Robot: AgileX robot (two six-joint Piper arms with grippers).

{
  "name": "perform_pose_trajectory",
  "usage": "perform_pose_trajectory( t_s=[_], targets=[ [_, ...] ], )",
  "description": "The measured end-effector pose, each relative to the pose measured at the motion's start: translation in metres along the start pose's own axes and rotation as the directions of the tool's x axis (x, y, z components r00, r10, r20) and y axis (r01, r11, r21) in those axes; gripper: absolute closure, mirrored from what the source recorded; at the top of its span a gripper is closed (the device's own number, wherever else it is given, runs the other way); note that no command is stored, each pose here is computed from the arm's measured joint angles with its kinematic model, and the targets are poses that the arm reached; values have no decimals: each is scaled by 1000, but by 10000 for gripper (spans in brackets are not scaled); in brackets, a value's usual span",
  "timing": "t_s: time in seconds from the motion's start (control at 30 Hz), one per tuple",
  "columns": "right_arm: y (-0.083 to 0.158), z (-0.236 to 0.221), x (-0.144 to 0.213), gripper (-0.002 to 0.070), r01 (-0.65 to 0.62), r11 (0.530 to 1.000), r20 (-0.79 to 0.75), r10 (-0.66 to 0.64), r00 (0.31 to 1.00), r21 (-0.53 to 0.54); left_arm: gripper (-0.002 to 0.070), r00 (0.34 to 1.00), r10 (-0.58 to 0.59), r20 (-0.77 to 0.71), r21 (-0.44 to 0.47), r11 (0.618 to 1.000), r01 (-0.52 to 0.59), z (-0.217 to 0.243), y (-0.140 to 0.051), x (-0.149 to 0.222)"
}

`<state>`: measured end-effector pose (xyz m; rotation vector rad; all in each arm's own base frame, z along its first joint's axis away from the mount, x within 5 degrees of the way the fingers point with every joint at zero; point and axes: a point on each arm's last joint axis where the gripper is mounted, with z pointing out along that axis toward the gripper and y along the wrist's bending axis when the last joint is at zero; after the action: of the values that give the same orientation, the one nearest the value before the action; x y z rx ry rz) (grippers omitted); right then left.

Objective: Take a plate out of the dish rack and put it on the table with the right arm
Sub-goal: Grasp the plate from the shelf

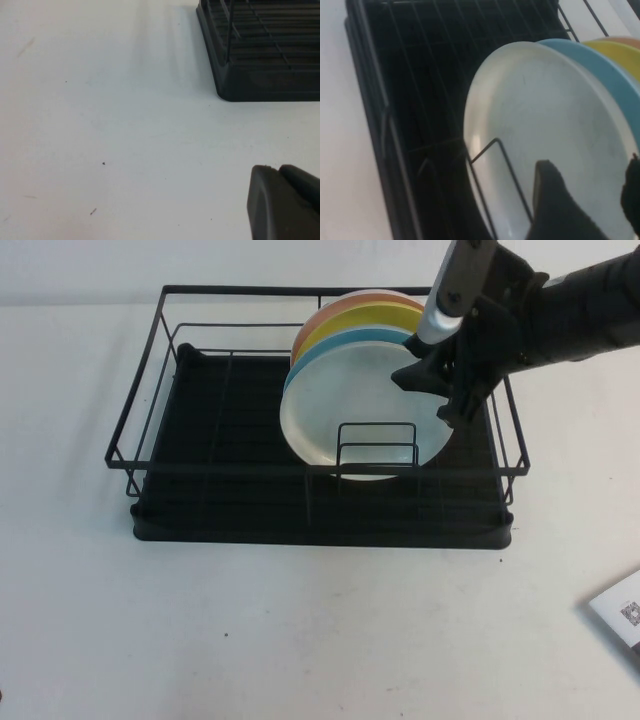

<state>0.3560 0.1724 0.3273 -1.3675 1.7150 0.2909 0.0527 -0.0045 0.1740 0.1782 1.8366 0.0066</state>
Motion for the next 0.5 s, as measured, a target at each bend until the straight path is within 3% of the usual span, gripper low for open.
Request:
perform_pose_trajectory(
  t_s=[0.5],
  targets=[
    [-21, 35, 5, 400, 22, 999, -18, -21, 1000, 26, 679, 1000, 0, 0, 0, 1000, 0, 0, 0, 0]
  ],
)
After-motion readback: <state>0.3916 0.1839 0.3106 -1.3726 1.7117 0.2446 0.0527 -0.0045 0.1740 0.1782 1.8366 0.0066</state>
